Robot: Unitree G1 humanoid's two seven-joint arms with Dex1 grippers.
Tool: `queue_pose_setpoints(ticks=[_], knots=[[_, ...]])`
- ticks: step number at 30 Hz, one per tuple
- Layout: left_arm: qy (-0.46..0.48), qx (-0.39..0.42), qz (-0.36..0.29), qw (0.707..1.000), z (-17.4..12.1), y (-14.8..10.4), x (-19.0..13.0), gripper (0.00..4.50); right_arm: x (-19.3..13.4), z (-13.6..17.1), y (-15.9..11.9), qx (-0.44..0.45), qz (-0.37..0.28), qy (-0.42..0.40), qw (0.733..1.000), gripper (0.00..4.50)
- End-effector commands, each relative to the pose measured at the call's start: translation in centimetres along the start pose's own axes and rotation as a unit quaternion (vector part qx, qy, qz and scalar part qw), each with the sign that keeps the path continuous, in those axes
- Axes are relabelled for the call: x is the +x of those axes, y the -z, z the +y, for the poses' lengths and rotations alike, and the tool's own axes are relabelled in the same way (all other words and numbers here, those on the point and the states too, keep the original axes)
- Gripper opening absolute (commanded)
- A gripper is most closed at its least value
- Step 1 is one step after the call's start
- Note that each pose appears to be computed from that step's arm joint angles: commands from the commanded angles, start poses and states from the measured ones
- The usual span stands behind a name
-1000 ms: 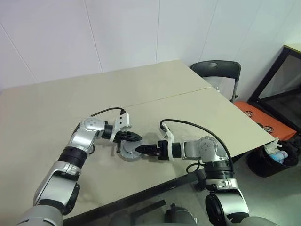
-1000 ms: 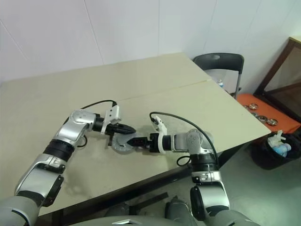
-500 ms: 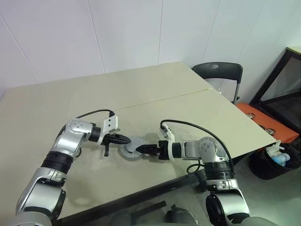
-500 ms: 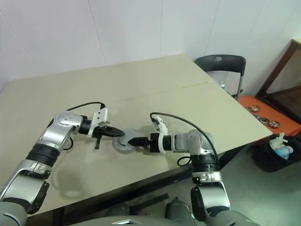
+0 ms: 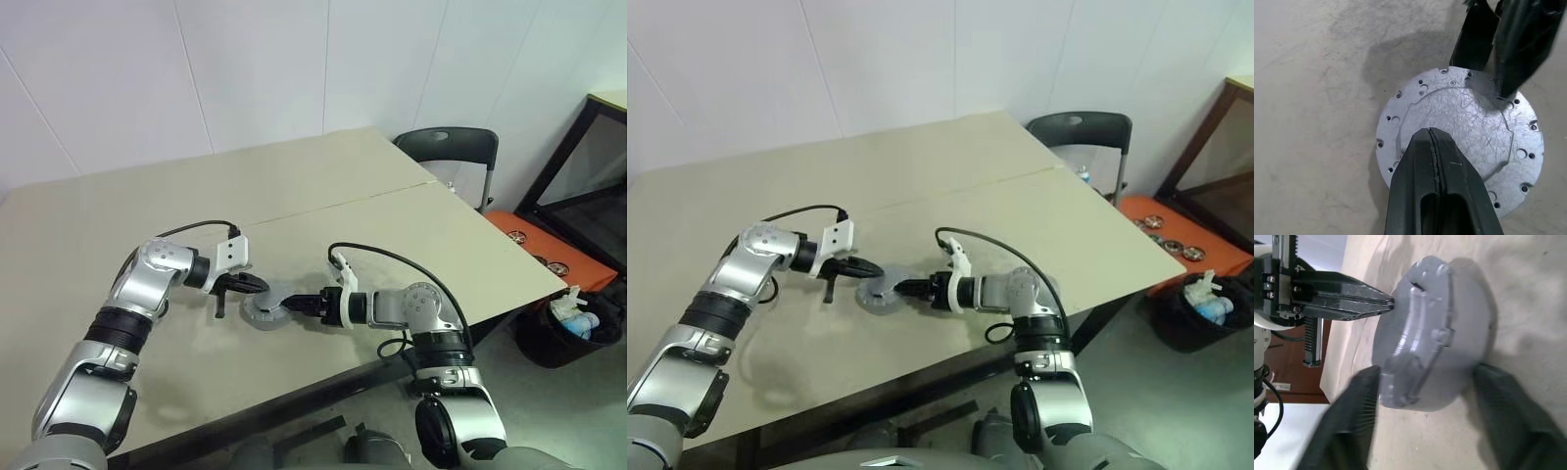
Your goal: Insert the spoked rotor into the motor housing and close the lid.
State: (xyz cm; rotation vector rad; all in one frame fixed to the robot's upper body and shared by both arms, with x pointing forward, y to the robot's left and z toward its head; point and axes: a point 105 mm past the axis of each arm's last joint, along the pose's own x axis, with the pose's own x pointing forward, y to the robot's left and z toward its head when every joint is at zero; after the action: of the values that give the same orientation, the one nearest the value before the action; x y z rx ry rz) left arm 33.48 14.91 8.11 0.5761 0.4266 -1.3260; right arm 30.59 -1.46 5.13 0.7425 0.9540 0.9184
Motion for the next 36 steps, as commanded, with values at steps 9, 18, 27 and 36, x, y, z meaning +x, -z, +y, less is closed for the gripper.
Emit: queue_pose_setpoints(ticks=[9, 18, 27, 36], knots=[[0.042, -0.034, 0.048, 0.997, -2.0, 3.0, 2.0, 0.0, -0.6, 3.6, -2.4, -0.05, -0.033, -0.057, 0.997, 1.34], [-0.005, -0.015, 0.027, 0.999, -0.6, 2.3, 2.5, 0.0, -0.6, 4.1, -2.4, -0.059, -0.036, -0.073, 0.995, 1.34], [-0.114, 0.013, -0.014, 0.993, 2.9, 0.7, 3.0, 0.0, -1.1, 3.1, -3.2, -0.055, -0.059, -0.054, 0.995, 1.3], [-0.178, 0.029, -0.031, 0.983, 5.0, -0.2, 2.8, 0.0, -1.9, 2.7, -4.4, -0.047, -0.098, -0.05, 0.993, 1.29]])
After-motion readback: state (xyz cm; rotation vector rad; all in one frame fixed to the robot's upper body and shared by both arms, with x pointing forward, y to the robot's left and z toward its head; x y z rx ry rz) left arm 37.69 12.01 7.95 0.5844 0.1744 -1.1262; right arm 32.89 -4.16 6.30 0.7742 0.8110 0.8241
